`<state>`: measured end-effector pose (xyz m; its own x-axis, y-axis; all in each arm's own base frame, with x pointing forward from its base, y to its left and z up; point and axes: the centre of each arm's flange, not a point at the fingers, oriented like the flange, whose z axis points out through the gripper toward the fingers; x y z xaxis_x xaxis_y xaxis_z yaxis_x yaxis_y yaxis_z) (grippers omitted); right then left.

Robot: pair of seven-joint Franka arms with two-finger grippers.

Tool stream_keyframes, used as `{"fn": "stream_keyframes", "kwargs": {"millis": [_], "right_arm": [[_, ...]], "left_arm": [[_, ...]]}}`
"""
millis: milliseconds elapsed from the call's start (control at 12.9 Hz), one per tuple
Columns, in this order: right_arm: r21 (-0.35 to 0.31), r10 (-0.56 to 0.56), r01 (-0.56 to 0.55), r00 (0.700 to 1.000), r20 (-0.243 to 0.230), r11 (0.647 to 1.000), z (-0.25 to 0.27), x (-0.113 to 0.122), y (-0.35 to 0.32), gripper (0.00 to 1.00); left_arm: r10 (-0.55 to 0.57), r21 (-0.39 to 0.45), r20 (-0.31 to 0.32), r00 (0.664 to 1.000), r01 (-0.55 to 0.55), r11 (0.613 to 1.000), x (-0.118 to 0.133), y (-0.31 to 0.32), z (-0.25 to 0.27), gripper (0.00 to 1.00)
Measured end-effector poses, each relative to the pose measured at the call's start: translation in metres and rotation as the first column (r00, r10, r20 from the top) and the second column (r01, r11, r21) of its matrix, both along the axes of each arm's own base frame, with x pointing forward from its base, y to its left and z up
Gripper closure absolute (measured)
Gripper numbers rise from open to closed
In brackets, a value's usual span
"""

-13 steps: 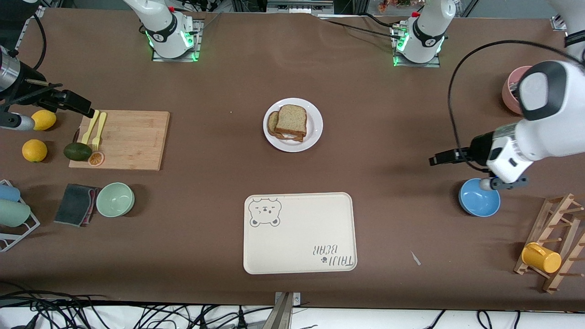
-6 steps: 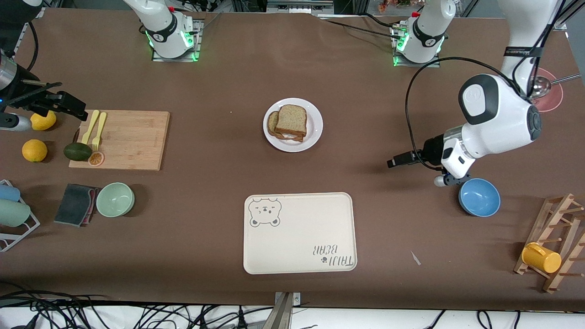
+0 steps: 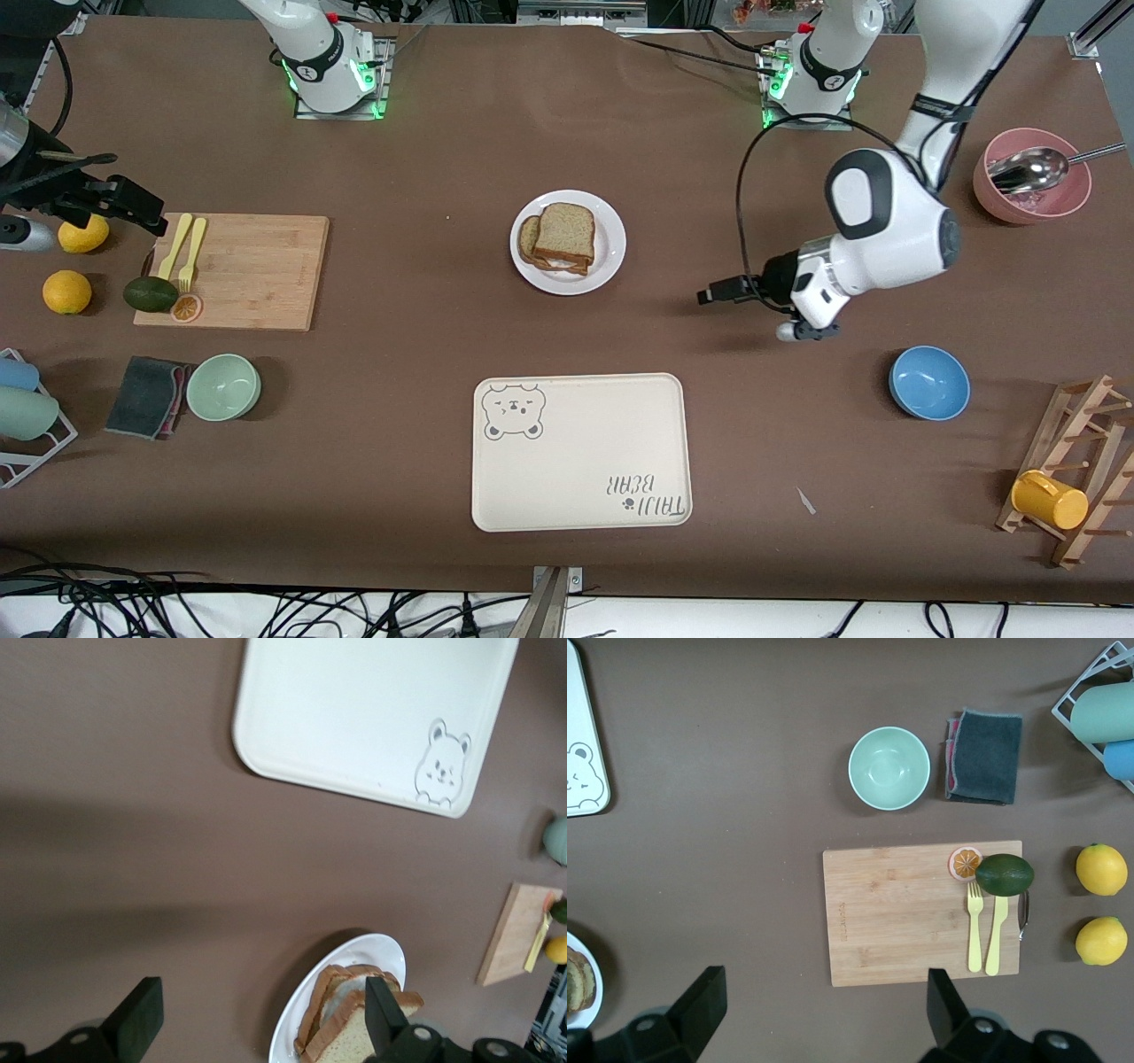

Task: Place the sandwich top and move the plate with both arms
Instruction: 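Reach the left gripper toward the rim of the white plate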

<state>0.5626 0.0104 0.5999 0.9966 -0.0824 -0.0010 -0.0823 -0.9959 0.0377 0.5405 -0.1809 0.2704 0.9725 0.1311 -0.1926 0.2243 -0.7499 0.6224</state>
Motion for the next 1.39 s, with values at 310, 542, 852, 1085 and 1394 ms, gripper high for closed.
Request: {"fn": "stream_keyframes", "kwargs": {"millis": [310, 542, 852, 1085, 1394], "right_arm": [[0.000, 0.001, -0.001, 1.000, 0.007, 1.000, 0.002, 0.000, 0.001, 0.00], [-0.001, 0.002, -0.002, 1.000, 0.015, 1.000, 0.007, -0.003, 0.001, 0.00], [-0.003, 0.005, -0.005, 1.000, 0.017, 1.000, 0.008, -0.003, 0.002, 0.00], [-0.005, 0.005, -0.005, 1.000, 0.015, 1.000, 0.006, -0.002, 0.002, 0.00], [-0.005, 0.005, -0.005, 1.000, 0.002, 1.000, -0.001, -0.002, 0.002, 0.00]], "left_arm": [[-0.033, -0.143, 0.081, 0.996, 0.045, 0.989, -0.028, 0.003, -0.035, 0.00], [-0.004, -0.214, 0.086, 0.996, 0.022, 0.977, -0.047, -0.001, -0.056, 0.00], [0.023, -0.271, 0.026, 0.999, -0.015, 0.962, -0.071, -0.037, -0.080, 0.00], [-0.007, -0.277, -0.001, 1.000, 0.007, 0.961, -0.085, -0.061, -0.092, 0.00], [0.013, -0.280, 0.000, 1.000, -0.012, 0.960, -0.098, -0.076, -0.106, 0.00]]}}
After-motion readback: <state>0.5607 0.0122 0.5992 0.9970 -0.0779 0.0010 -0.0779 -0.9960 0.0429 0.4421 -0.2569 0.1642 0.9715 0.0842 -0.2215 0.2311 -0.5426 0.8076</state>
